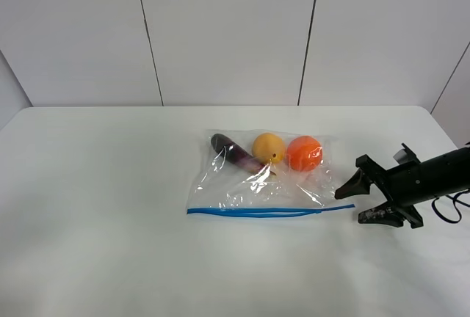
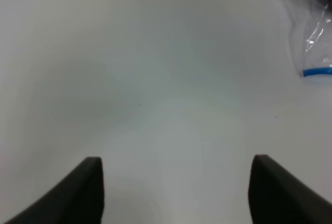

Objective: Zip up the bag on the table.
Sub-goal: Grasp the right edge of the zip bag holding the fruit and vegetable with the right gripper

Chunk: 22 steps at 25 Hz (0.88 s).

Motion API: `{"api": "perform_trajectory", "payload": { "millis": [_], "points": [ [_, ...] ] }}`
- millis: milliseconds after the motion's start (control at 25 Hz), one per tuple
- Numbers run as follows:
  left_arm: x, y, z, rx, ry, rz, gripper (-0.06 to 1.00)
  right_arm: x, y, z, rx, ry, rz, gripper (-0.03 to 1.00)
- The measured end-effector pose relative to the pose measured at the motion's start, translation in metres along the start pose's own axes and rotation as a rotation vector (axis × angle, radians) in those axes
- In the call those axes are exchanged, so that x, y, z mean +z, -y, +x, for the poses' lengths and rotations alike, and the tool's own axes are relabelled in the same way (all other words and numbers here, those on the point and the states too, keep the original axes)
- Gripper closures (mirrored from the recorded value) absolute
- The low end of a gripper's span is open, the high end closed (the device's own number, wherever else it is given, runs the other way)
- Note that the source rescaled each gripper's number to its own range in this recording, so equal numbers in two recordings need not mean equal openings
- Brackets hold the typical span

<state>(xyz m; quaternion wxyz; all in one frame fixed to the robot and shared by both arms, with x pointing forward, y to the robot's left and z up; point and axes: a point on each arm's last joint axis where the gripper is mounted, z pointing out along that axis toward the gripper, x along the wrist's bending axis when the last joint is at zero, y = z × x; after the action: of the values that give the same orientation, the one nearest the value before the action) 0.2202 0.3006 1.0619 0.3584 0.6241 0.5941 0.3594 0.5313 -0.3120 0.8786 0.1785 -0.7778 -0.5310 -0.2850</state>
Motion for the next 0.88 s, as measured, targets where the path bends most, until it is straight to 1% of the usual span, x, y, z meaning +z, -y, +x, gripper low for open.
{"api": "perform_trajectory", "payload": {
  "millis": [80, 200, 280, 400, 680, 880],
  "points": [
    [0.0, 0.0, 0.0, 0.0, 0.0, 0.0, -0.01, 0.001, -0.001, 0.0, 0.001, -0.013, -0.009, 0.27],
    [0.0, 0.0, 0.0, 0.0, 0.0, 0.0, -0.01, 0.004, -0.002, -0.001, 0.012, -0.019, -0.008, 0.41],
    [0.0, 0.0, 0.0, 0.0, 0.0, 0.0, -0.01, 0.006, -0.001, -0.002, 0.02, -0.025, 0.0, 0.45],
    [0.0, 0.0, 0.0, 0.0, 0.0, 0.0, -0.01, 0.009, 0.0, -0.001, 0.017, -0.025, 0.012, 0.47],
    [0.0, 0.0, 0.0, 0.0, 0.0, 0.0, -0.01, 0.021, 0.005, 0.014, -0.011, -0.03, 0.029, 0.47],
    [0.0, 0.0, 0.0, 0.0, 0.0, 0.0, -0.01, 0.022, 0.005, 0.014, -0.023, -0.011, 0.021, 0.47]
  ]
}}
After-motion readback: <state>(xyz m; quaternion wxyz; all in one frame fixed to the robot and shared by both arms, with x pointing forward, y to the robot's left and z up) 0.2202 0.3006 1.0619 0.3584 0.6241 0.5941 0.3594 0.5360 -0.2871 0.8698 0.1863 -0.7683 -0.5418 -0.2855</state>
